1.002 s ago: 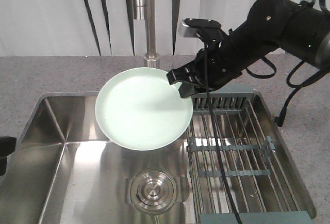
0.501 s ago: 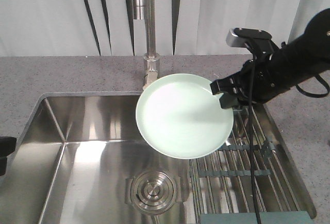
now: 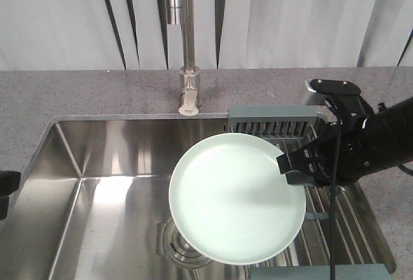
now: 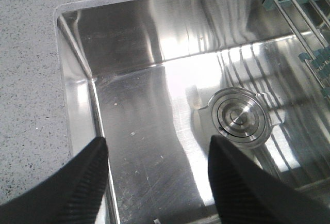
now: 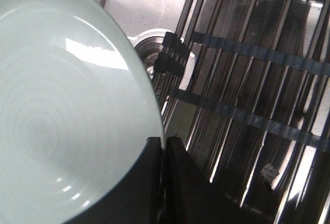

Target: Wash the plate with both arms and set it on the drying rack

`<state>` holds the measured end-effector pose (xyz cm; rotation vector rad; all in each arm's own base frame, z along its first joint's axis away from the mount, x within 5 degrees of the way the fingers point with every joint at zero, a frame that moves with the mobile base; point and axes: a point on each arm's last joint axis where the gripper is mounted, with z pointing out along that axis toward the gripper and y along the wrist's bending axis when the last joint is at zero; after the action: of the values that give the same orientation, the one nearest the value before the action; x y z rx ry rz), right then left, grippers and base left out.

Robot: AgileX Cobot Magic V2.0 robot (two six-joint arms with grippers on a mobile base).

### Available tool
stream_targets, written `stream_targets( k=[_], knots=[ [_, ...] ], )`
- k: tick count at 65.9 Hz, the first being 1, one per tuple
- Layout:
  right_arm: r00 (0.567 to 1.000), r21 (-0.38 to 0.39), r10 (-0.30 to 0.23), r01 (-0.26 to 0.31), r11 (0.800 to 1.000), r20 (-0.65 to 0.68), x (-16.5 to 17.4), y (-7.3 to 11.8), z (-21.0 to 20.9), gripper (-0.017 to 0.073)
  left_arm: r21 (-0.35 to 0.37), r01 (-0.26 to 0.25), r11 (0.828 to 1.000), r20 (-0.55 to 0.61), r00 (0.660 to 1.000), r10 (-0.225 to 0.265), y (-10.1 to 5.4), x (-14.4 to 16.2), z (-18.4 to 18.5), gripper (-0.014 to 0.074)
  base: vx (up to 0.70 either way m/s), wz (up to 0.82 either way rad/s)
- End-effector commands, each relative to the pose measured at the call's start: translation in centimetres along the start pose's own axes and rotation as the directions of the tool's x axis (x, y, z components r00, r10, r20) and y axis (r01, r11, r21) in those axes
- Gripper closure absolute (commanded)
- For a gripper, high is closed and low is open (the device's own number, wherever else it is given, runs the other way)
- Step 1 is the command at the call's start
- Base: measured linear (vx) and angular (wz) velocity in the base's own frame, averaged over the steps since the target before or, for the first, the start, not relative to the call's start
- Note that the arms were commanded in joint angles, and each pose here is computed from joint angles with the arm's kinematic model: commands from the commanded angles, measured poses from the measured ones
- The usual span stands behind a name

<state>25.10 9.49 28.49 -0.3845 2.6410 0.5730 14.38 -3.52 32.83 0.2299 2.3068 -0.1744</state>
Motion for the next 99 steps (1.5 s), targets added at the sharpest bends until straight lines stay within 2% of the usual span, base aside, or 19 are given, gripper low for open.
stream_targets(
  k=[1,18,31,47,63,70,82,99],
  knots=[
    [0.996,-0.037,-0.025,0.028,0.999,0.085,-0.1,1.7,-1.5,0.0564,0.007,0.009,1.0,0.092,0.996,-0.01,-0.1,-1.1,-0.6,0.0186,0.0,0.0],
    [0.994,-0.104,-0.097,0.102,0.989,0.043,0.9,5.2,-0.6,0.0564,0.007,0.009,1.0,0.092,0.996,-0.01,-0.1,-1.1,-0.6,0.0186,0.0,0.0],
    [0.992,-0.135,-0.125,0.127,0.983,0.025,0.6,7.2,0.4,0.0564,0.007,0.009,1.0,0.092,0.996,-0.01,-0.1,-1.1,-0.6,0.0186,0.0,0.0],
    [0.98,-0.168,-0.198,0.2,0.965,0.028,-2.1,10.0,1.8,0.0564,0.007,0.009,1.0,0.092,0.996,-0.01,-0.1,-1.1,-0.6,0.0186,0.0,0.0],
    [0.969,-0.139,-0.243,0.248,0.959,0.049,-6.0,10.8,3.1,0.0564,0.007,0.009,1.0,0.092,0.996,-0.01,-0.1,-1.1,-0.6,0.0186,0.0,0.0],
    [0.967,-0.116,-0.241,0.249,0.961,0.081,-7.9,10.4,3.2,0.0564,0.007,0.009,1.0,0.092,0.996,-0.01,-0.1,-1.1,-0.6,0.0186,0.0,0.0],
    [0.97,-0.082,-0.208,0.219,0.972,0.124,-10.9,8.5,3.1,0.0564,0.007,0.009,1.0,0.092,0.996,-0.01,-0.1,-1.1,-0.6,0.0186,0.0,0.0],
    [0.979,-0.036,-0.125,0.132,0.991,0.161,-12.7,4.6,1.6,0.0564,0.007,0.009,1.0,0.092,0.996,-0.01,-0.1,-1.1,-0.6,0.0186,0.0,0.0]
  ],
)
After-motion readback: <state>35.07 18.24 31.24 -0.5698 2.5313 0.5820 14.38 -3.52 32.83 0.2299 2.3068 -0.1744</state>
